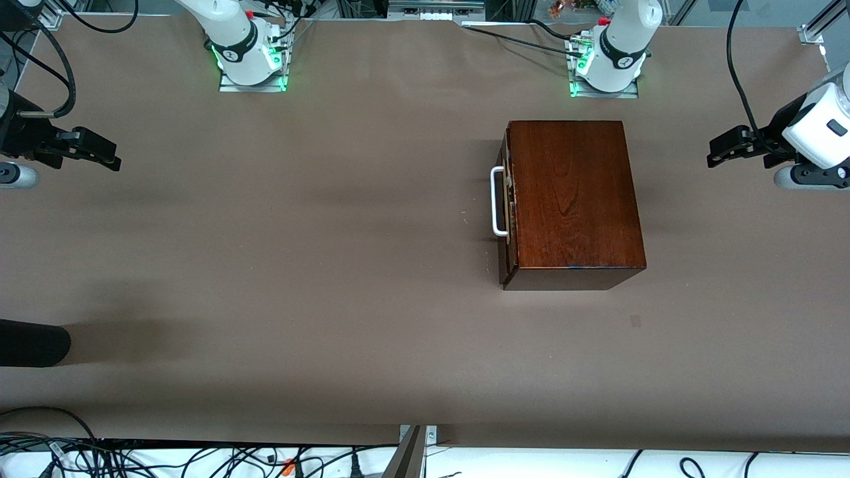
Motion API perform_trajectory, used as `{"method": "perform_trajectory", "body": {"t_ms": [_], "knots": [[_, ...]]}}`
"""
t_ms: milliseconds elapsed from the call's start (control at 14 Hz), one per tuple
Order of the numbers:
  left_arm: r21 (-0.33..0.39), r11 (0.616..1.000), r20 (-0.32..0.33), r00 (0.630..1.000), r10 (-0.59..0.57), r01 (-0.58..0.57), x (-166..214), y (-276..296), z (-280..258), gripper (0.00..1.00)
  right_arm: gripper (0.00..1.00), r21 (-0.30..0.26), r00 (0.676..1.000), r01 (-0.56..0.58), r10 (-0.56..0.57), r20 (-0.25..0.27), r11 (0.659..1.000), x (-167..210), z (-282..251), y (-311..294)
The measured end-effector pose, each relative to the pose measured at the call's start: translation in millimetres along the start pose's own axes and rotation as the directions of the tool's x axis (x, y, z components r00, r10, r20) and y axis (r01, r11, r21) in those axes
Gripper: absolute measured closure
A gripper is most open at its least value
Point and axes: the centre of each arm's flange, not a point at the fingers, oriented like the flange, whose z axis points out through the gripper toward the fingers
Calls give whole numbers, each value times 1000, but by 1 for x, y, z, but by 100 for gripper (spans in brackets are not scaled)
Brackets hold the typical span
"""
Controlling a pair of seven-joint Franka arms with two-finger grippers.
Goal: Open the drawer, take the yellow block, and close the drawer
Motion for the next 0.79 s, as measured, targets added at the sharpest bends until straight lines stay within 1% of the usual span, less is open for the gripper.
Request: {"method": "perform_trajectory", "body": {"t_ms": [286,500,643,786], "knots": [[1,1000,21,1000,2,-2,-2,1,2,0,0,0,1000,0,0,0,1000,0,0,0],[2,1000,69,997,17,-17,-8,9,6,0,0,0,1000,0,0,0,1000,0,0,0],[5,999,86,995,48,-48,-11,25,7,0,0,0,1000,0,0,0,1000,0,0,0],[11,994,92,990,111,-113,-13,61,10,0,0,0,1000,0,0,0,1000,0,0,0]]}}
